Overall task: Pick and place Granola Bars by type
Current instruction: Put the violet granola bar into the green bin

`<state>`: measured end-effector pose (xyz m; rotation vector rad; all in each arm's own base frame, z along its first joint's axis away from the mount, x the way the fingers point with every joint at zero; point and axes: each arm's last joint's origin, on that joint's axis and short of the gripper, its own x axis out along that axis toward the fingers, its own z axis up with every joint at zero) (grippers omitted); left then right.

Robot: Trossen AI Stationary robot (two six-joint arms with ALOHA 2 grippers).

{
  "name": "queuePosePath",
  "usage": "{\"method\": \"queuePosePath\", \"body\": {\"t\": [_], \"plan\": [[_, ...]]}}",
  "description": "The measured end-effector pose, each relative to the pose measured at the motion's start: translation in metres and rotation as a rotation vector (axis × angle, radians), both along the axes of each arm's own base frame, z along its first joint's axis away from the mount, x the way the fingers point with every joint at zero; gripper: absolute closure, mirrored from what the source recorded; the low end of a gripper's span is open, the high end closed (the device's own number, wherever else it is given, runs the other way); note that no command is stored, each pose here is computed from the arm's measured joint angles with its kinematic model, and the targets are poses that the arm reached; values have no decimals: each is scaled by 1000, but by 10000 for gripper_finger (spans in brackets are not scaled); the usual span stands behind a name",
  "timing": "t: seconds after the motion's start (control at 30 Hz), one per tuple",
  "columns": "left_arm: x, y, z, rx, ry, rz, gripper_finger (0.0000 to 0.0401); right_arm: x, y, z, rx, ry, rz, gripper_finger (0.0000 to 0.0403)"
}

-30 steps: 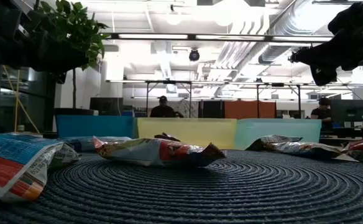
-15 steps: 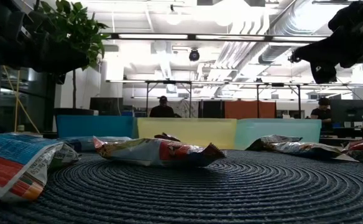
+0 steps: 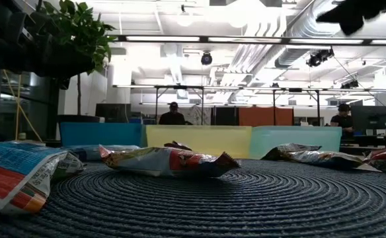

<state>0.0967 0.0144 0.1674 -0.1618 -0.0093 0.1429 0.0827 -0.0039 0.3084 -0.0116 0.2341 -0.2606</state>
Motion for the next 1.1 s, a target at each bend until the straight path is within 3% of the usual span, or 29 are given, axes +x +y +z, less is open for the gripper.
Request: {"method": "queuePosePath", "body": {"t": [0.23, 0.43, 0.67, 0.9, 1.0, 1.1], "plan": [[0, 0, 0, 0, 0, 0, 319, 16, 1, 72, -19, 146, 1, 402], [0, 0, 0, 0, 0, 0, 319, 39, 3, 100, -7, 392, 18, 402], [0, 0, 0, 0, -1, 0, 319, 66, 9, 98, 263, 694, 3, 402], [0, 0, 0, 0, 0, 0, 319, 83, 24, 77, 551, 896, 191, 402], [0, 0, 0, 0, -1, 0, 319, 85, 34, 63, 604, 976, 263, 402], [0, 0, 0, 0, -1, 1, 319, 83, 44, 48, 591, 1052, 303, 402]]}}
